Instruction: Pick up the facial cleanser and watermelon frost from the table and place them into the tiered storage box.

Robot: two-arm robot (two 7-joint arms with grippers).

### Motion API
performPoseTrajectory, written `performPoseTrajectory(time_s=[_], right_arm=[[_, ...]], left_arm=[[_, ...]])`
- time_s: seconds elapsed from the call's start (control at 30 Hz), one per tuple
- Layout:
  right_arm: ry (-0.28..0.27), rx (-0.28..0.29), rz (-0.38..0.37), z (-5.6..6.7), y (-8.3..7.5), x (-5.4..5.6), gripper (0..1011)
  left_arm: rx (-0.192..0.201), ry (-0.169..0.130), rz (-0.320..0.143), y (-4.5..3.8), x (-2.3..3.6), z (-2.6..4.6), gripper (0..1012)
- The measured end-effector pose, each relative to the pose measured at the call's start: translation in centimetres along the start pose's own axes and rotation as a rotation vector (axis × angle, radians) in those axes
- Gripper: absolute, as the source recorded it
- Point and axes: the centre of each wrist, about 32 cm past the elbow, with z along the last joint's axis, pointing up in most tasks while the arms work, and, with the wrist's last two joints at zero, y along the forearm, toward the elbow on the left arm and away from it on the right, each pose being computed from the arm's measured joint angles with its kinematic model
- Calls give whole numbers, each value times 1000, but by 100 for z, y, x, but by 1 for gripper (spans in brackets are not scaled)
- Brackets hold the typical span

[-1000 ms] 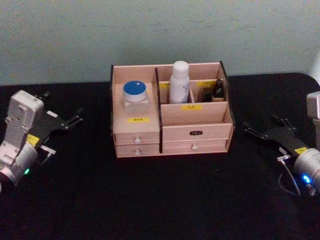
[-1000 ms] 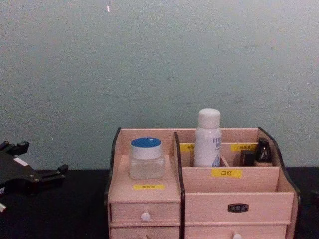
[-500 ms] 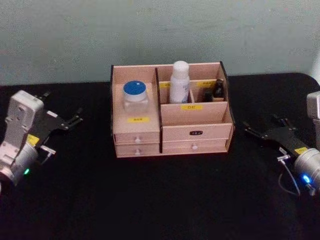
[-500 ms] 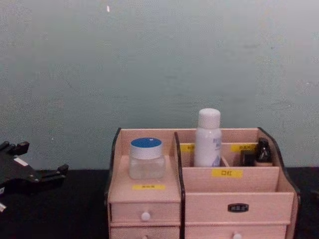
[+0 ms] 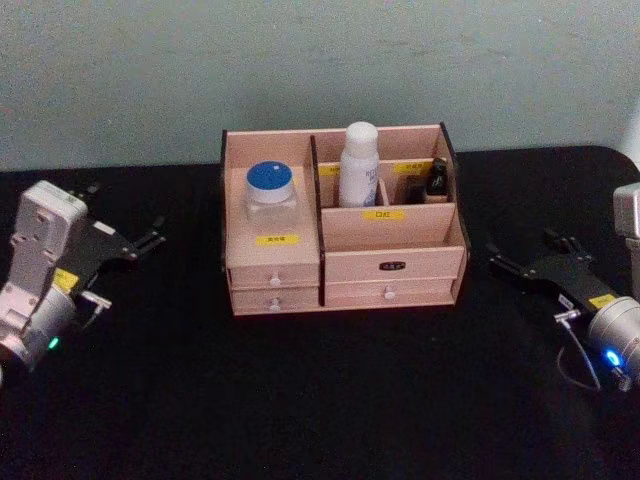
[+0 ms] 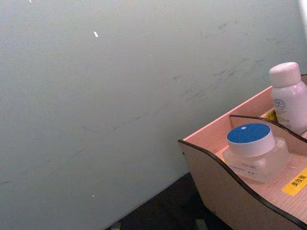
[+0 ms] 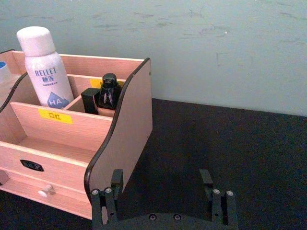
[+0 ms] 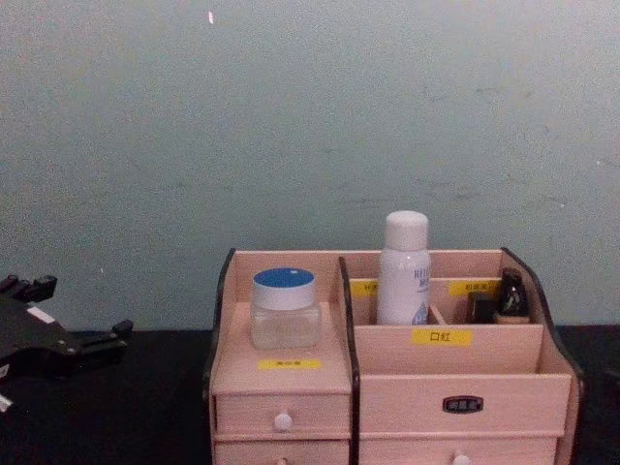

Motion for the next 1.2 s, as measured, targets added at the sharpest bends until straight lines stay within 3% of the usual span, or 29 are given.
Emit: performPoseTrajectory(time_s=[1.2], right_arm=[[0, 0, 0, 0, 0, 0, 1000]], left_arm=[[0, 0, 0, 0, 0, 0, 1001]])
